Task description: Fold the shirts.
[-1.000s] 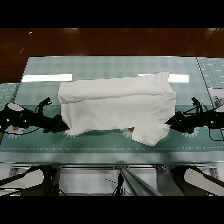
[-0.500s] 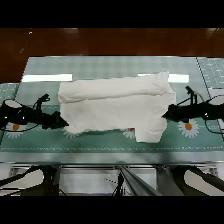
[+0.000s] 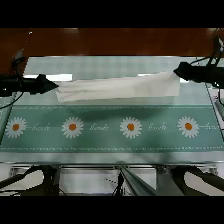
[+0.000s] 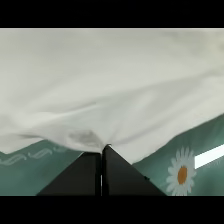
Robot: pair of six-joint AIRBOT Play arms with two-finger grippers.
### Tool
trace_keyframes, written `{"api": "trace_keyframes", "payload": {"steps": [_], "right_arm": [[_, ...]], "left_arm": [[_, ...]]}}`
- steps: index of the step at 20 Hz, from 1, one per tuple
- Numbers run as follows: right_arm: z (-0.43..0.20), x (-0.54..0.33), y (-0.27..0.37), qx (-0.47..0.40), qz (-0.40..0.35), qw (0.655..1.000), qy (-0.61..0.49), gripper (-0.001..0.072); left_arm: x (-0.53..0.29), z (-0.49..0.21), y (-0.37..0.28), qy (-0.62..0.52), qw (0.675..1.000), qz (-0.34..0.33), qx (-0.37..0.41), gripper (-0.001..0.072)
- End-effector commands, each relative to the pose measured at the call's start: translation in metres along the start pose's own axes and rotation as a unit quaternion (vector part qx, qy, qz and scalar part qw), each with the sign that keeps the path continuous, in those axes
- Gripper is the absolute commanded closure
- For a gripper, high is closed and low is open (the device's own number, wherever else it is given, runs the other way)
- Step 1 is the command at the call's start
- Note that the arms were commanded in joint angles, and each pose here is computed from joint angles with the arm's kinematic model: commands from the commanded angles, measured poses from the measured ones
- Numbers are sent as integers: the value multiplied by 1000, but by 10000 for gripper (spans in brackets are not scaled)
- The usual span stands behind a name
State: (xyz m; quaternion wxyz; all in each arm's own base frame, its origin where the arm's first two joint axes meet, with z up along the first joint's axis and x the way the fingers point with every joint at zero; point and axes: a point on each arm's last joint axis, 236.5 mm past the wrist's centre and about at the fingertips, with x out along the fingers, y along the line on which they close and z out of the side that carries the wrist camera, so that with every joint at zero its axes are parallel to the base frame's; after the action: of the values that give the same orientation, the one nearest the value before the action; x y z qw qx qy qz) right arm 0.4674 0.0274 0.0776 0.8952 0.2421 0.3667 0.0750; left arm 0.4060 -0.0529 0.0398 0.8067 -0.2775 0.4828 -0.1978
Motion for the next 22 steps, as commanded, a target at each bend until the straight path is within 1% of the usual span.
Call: {"api": "trace_keyframes", "payload": {"steps": [1, 7, 10, 12, 13, 14, 15, 16, 17, 18, 19, 21, 22], "right_arm": [[40, 44, 5, -8, -9, 998, -65, 682], [58, 103, -14, 14, -23, 996, -85, 682], [42, 124, -28, 23, -30, 997, -62, 682], [27, 134, -34, 26, -33, 998, -39, 681], [23, 138, -37, 26, -35, 999, -32, 681], [19, 140, -38, 27, -36, 999, -27, 681], [17, 141, -39, 27, -35, 999, -22, 680], [15, 140, -39, 22, -36, 999, -18, 672], [16, 137, -40, 12, -39, 999, -17, 554], [18, 130, -44, -13, -46, 999, -12, 391], [21, 119, -52, -59, -61, 996, -3, 284], [33, 85, -80, -141, -119, 983, 11, 278], [43, 62, -100, -164, -159, 973, 13, 278]], "left_arm": [[7, 37, 7, -54, 998, 14, -7, 681], [52, 37, 49, -36, 997, 23, -58, 681], [72, 37, 63, -22, 997, 19, -77, 681], [87, 38, 60, -21, 995, -2, -102, 680], [92, 38, 58, -19, 994, -9, -110, 666], [97, 35, 58, -14, 994, -11, -112, 559], [99, 33, 59, -11, 994, -10, -113, 402], [99, 33, 60, -10, 993, -10, -114, 267], [97, 34, 61, -11, 993, -11, -115, 182], [92, 33, 61, -9, 993, -15, -118, 165], [86, 33, 61, -4, 993, -21, -120, 165], [71, 30, 57, 15, 991, -44, -123, 165], [63, 29, 55, 25, 991, -55, -123, 165]]}}
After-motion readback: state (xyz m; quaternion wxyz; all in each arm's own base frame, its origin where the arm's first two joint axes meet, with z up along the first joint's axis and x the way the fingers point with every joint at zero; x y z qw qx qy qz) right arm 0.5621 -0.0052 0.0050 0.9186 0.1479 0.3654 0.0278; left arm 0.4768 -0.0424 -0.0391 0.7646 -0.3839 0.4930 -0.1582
